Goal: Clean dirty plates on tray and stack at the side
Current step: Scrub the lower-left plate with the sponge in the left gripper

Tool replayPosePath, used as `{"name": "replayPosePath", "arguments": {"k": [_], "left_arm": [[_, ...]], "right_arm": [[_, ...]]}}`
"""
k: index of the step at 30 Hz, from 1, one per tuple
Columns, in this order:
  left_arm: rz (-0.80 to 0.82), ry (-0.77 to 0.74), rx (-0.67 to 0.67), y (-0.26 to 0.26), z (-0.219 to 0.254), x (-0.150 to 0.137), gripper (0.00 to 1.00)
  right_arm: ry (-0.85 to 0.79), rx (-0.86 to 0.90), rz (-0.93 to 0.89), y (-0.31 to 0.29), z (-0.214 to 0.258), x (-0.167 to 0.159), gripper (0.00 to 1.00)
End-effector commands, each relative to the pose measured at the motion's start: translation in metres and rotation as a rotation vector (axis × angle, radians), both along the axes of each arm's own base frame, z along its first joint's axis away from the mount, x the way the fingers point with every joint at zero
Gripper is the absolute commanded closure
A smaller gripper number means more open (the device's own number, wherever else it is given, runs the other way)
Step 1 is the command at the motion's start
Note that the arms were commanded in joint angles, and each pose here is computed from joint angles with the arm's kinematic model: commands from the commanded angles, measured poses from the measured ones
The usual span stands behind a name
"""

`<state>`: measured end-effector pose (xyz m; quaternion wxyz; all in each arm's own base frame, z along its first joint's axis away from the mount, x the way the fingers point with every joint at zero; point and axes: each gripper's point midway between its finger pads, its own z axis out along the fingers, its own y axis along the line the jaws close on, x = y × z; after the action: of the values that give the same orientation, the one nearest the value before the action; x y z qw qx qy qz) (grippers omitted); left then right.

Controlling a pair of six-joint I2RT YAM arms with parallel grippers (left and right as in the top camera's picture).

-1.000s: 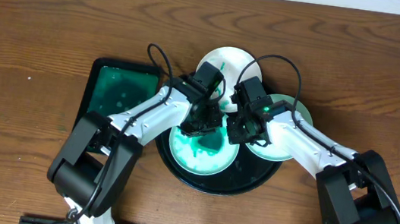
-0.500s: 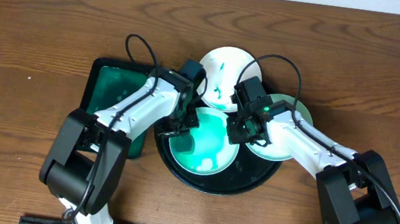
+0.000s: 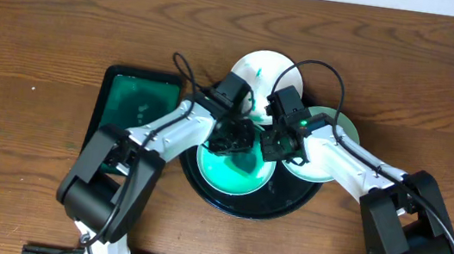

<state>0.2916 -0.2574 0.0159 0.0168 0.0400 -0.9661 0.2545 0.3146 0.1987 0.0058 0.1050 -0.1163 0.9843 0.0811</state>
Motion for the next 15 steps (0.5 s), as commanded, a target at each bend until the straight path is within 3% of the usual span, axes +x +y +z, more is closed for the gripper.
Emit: {"name": "replayPosePath", "arguments": {"k": [1, 10, 15], "left_arm": [[-0.105, 0.165, -0.121, -0.029, -0.007, -0.043, 0.93], [-0.045, 0.306, -0.062, -0.002, -0.008, -0.060, 0.93], [0.067, 0.233, 0.209, 0.064, -0.014, -0.042, 0.93]], "right_arm": [[-0.014, -0.087, -0.049, -0.019, -0.010, 0.005, 0.99], [-0.014, -0.091, -0.050, -0.020, -0.010, 0.005, 0.99], [-0.015, -0.095, -0.050, -0.021, -0.010, 0.005, 0.99]]}}
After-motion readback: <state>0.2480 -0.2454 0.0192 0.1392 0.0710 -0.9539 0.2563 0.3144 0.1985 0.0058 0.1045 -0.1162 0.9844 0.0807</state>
